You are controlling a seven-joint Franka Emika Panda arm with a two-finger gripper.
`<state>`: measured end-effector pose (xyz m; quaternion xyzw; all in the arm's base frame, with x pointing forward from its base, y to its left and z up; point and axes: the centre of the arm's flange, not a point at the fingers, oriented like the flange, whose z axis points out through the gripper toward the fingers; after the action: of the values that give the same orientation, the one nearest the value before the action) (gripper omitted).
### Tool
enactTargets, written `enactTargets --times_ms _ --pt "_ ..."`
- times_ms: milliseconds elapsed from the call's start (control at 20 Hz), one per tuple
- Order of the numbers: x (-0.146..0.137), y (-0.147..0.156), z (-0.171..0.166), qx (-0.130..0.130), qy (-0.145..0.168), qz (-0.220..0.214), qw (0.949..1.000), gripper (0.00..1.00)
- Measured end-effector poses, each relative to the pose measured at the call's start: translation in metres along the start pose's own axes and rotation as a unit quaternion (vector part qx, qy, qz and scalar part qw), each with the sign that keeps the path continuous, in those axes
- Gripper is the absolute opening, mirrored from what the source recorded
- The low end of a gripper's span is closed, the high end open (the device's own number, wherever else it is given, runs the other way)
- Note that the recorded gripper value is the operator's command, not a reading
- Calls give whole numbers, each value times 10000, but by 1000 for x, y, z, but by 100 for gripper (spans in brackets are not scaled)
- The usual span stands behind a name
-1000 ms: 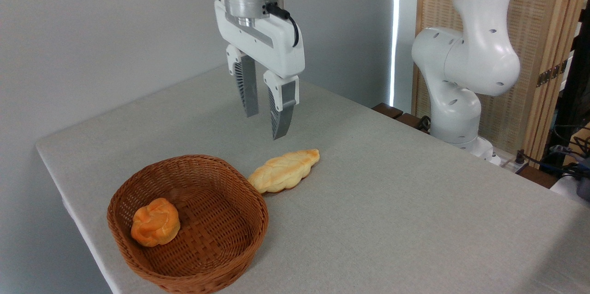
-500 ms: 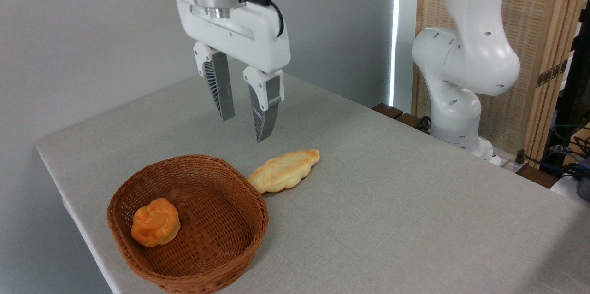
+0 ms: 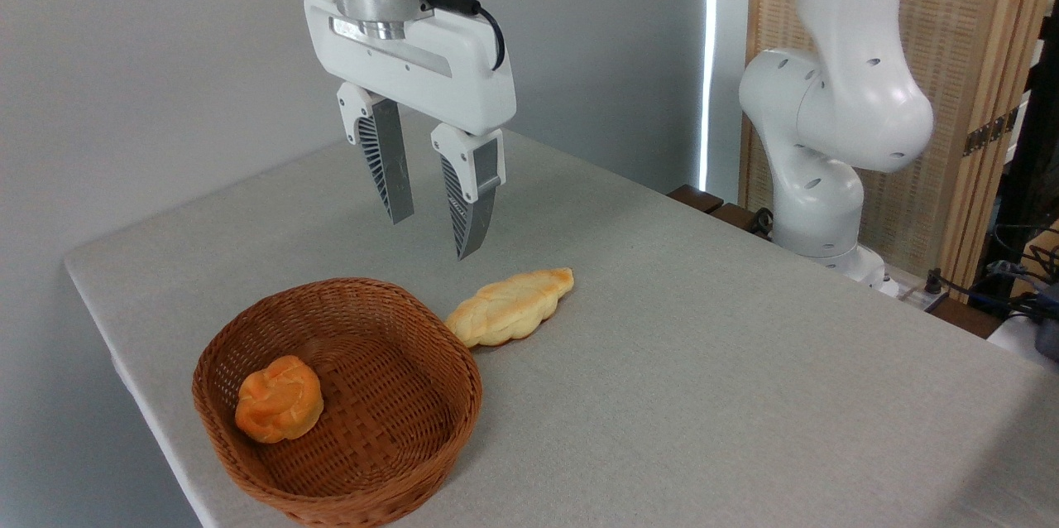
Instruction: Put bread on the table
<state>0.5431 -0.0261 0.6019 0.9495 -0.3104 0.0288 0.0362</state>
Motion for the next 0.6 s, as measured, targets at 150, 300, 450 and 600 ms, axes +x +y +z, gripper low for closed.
enactTargets --times_ms 150,300,450,600 --pt "-4 -6 -1 6 3 -79 10000 100" --pt "-4 -5 -1 29 -14 -64 10000 100" --pt "-4 -5 -1 78 -50 85 9999 100" --pt "-4 -6 -1 83 -53 132 9999 100"
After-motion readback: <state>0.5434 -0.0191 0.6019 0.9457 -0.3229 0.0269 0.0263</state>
